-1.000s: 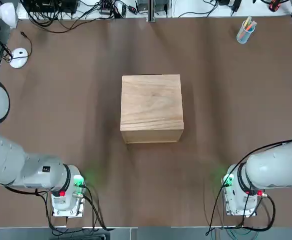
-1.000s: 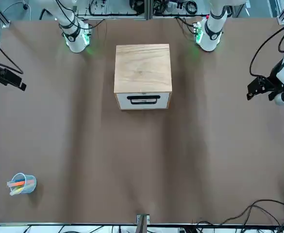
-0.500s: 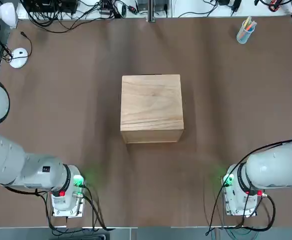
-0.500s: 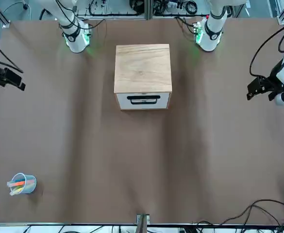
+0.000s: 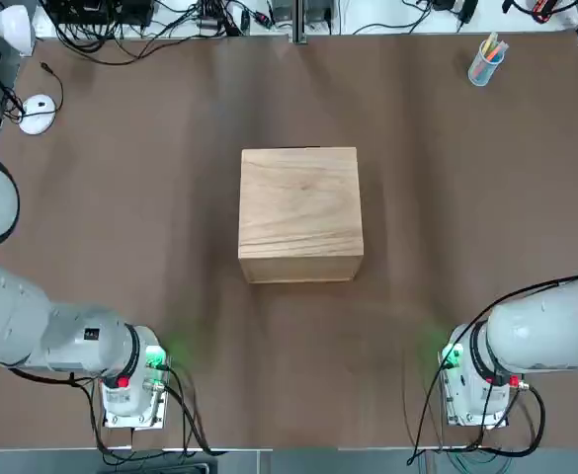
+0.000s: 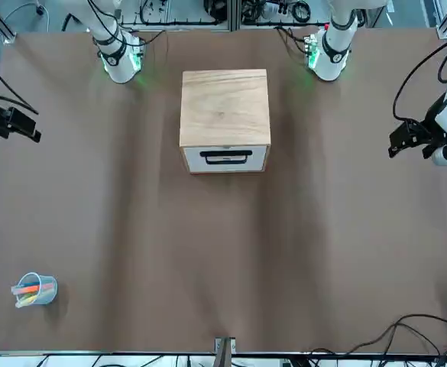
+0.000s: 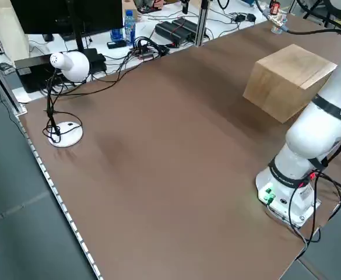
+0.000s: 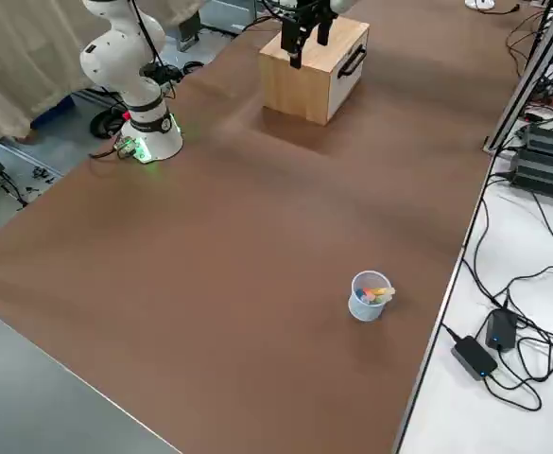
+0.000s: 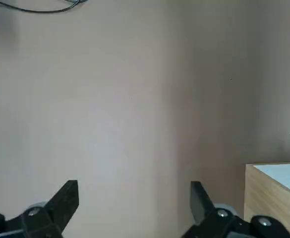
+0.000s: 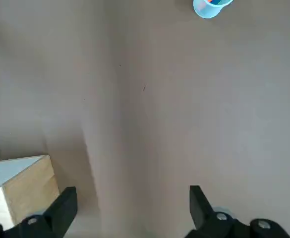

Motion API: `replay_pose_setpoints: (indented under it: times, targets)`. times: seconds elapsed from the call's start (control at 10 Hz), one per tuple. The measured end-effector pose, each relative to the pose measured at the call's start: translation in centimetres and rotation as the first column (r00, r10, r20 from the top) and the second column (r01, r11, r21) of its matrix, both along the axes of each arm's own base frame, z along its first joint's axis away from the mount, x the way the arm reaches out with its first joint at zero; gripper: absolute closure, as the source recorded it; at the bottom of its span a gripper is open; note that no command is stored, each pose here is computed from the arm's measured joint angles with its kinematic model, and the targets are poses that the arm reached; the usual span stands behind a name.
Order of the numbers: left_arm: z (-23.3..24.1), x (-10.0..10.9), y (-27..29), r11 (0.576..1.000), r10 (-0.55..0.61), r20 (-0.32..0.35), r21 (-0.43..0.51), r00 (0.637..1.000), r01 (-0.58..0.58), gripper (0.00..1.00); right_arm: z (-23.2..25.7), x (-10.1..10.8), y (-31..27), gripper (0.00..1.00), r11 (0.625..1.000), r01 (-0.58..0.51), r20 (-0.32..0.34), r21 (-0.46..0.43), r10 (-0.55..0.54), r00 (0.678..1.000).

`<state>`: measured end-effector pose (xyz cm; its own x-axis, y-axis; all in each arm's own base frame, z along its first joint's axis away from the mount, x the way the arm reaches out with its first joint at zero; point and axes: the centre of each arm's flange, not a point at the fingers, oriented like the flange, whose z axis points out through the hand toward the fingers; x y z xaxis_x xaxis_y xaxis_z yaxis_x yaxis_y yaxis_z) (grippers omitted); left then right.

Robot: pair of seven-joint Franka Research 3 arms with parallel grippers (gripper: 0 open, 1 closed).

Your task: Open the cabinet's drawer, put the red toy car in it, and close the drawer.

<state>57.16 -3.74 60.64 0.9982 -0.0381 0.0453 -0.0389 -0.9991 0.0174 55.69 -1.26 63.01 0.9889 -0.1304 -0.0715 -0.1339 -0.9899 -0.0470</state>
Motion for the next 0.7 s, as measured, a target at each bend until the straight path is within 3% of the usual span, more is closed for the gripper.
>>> replay_pose_setpoints:
  times: [0.7]
  targets:
    - [0.0, 0.0, 0.0, 1.0, 0.0, 0.0, 0.0, 1.0, 0.0, 0.01, -2.8, 1.0, 0.5, 0.0, 1.0, -0.011, -0.077, 0.002, 0.011, 0.997]
